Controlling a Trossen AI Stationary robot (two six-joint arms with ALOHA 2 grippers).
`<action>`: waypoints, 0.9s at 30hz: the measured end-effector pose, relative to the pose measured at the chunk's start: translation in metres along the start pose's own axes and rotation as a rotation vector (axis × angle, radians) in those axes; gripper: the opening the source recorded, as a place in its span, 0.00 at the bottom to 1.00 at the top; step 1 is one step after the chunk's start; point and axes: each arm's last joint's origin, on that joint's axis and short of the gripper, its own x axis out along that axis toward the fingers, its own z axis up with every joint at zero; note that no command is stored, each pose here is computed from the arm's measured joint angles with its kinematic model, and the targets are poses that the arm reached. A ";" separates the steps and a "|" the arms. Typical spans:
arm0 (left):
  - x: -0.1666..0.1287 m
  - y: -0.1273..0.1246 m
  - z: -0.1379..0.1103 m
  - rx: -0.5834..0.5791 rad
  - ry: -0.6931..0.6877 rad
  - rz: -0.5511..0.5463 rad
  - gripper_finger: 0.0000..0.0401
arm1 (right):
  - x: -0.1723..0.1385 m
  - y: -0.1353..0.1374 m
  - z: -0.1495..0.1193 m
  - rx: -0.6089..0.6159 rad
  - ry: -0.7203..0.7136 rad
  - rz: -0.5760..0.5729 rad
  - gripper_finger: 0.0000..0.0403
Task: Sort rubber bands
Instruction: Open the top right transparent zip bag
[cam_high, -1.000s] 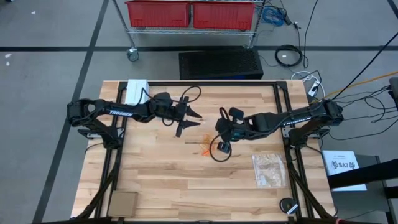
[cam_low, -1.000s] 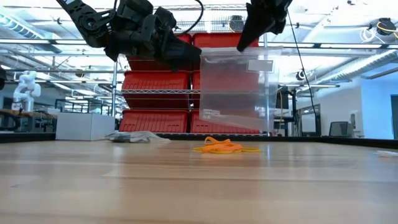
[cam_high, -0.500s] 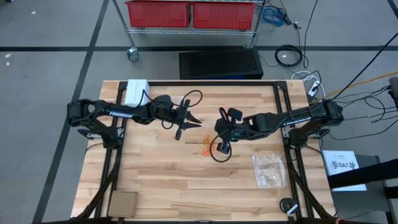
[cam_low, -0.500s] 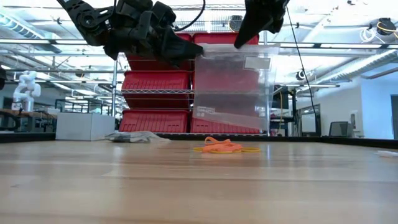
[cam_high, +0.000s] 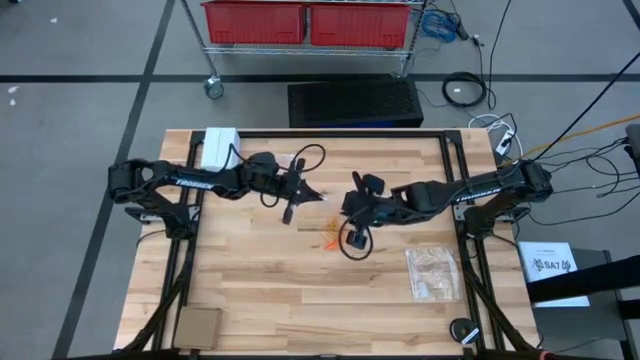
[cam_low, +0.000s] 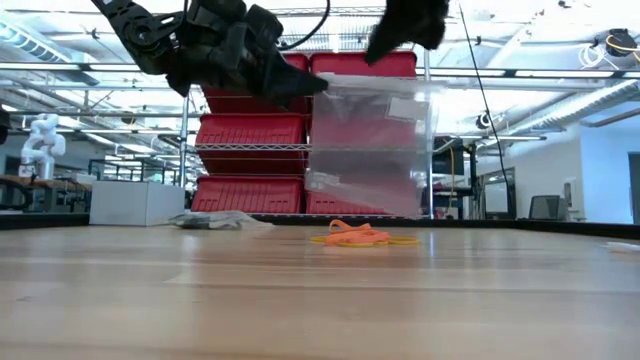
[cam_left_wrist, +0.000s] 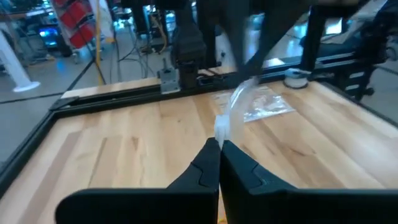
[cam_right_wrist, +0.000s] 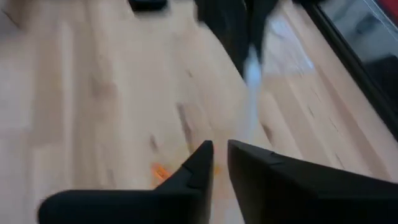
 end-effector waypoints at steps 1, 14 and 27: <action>0.000 0.000 0.000 0.005 0.004 0.004 0.01 | 0.001 0.000 0.003 0.004 -0.024 0.023 0.12; 0.000 0.000 -0.001 0.006 0.008 0.008 0.00 | 0.035 -0.025 0.021 0.007 -0.084 0.052 0.32; 0.000 0.000 -0.002 0.001 0.021 0.019 0.00 | 0.045 -0.029 0.022 0.020 -0.088 0.039 0.03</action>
